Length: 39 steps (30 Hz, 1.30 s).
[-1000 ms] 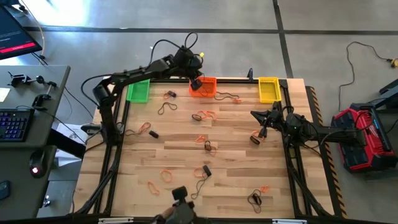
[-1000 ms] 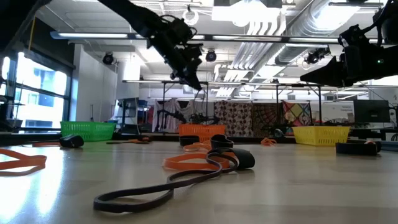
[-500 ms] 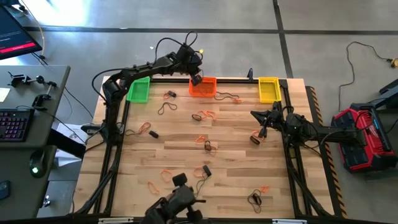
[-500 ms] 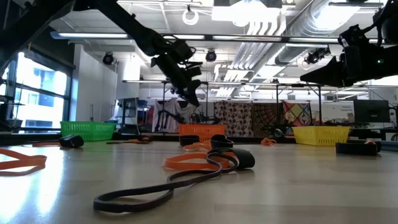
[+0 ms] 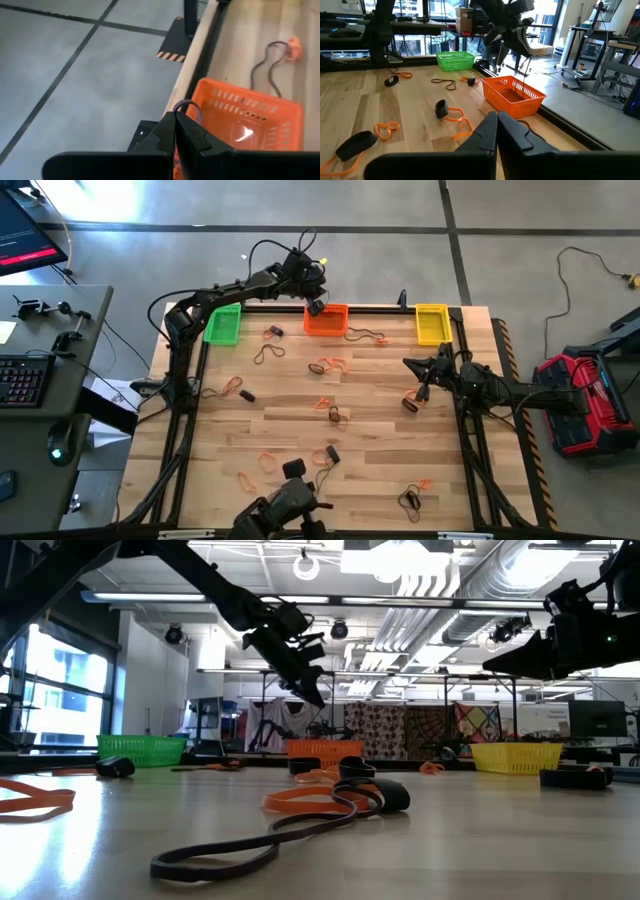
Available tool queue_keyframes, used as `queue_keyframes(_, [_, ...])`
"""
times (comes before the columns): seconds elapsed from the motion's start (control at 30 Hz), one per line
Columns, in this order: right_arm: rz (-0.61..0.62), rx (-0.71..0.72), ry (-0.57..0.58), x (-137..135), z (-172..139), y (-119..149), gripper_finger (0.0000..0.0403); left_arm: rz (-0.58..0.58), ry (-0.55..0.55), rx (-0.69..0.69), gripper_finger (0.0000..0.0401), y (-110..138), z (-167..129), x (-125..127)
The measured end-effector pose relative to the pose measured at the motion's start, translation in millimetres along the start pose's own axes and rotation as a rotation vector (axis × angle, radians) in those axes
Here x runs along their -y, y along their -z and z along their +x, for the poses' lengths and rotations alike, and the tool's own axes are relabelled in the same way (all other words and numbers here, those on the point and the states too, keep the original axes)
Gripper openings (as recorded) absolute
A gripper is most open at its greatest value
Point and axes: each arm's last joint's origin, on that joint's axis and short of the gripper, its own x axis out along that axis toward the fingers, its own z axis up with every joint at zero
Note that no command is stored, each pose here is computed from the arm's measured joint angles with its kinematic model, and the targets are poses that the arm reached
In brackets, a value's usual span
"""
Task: Sort rubber bands into baskets
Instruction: Put the bottom left blue rubber band into the orange bin
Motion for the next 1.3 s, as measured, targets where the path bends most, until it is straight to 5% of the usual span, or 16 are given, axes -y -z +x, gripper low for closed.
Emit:
queue_keyframes(0.4, [0.0,0.0,0.0,0.0,0.0,0.1,0.0,0.105,0.116,-0.05,0.0,3.3,4.5,21.4])
queue_keyframes(0.7, [0.0,0.0,0.0,0.0,0.0,0.1,0.0,0.182,0.246,-0.232,0.0,16.6,22.3,31.3])
queue_keyframes(1.3, [0.0,0.0,-0.001,0.0,0.0,0.0,0.0,0.227,0.257,-0.267,0.0,19.8,50.9,25.5])
